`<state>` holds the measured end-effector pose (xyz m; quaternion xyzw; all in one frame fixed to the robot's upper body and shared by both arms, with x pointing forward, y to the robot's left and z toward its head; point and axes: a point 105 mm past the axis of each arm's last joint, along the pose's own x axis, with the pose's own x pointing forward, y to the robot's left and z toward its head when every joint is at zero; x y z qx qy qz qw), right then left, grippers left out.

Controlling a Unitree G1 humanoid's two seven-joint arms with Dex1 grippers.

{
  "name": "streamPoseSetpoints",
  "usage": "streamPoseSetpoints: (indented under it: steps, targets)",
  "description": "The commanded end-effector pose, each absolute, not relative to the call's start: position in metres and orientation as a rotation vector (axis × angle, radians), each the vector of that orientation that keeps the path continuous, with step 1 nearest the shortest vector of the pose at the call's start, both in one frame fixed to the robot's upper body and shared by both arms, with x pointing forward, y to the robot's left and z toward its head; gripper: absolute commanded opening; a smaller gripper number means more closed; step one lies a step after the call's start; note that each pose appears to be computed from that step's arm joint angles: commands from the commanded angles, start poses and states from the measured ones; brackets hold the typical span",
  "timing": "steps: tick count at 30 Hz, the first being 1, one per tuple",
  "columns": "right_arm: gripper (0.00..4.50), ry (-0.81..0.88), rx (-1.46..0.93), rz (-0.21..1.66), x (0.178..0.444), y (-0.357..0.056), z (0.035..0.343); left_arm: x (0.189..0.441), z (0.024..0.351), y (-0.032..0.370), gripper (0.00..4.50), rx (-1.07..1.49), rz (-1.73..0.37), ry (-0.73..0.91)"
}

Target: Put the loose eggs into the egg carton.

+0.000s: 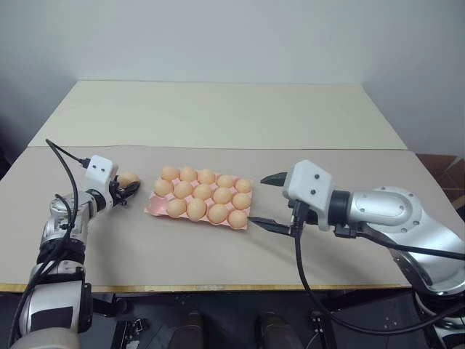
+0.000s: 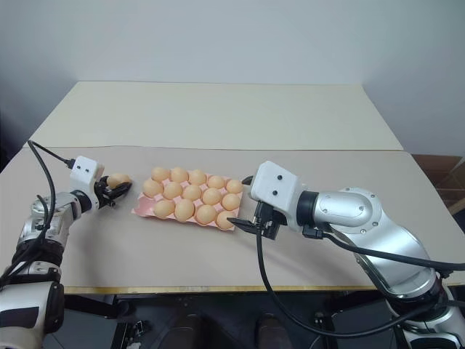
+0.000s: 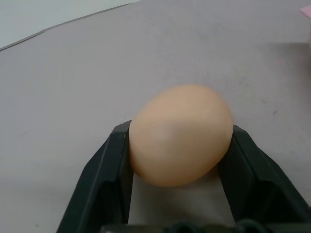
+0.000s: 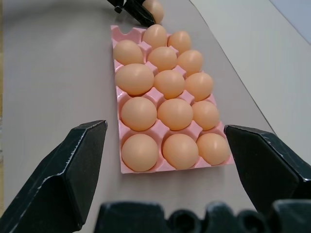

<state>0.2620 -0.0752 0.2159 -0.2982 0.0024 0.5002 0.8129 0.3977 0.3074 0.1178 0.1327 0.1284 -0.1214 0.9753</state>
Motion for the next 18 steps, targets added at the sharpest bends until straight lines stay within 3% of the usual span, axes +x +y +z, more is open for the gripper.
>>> streamPoseSetpoints:
  steps: [1, 6, 10, 18]
  targets:
    - [4.50, -0.035, -0.665, 1.055, 0.258, -0.075, 0.223, 0.400, 0.129, 0.309, 2.13, 0.338, -0.237, 0.218]
    - [4.50, -0.037, -0.667, 1.051, 0.259, -0.075, 0.223, 0.388, 0.145, 0.306, 2.13, 0.357, -0.298, 0.132]
    - [4.50, -0.039, -0.671, 1.045, 0.260, -0.076, 0.222, 0.363, 0.165, 0.293, 2.13, 0.402, -0.440, -0.002]
    - [4.50, -0.053, -0.675, 1.037, 0.262, -0.075, 0.221, 0.313, 0.191, 0.268, 2.13, 0.408, -0.738, -0.081]
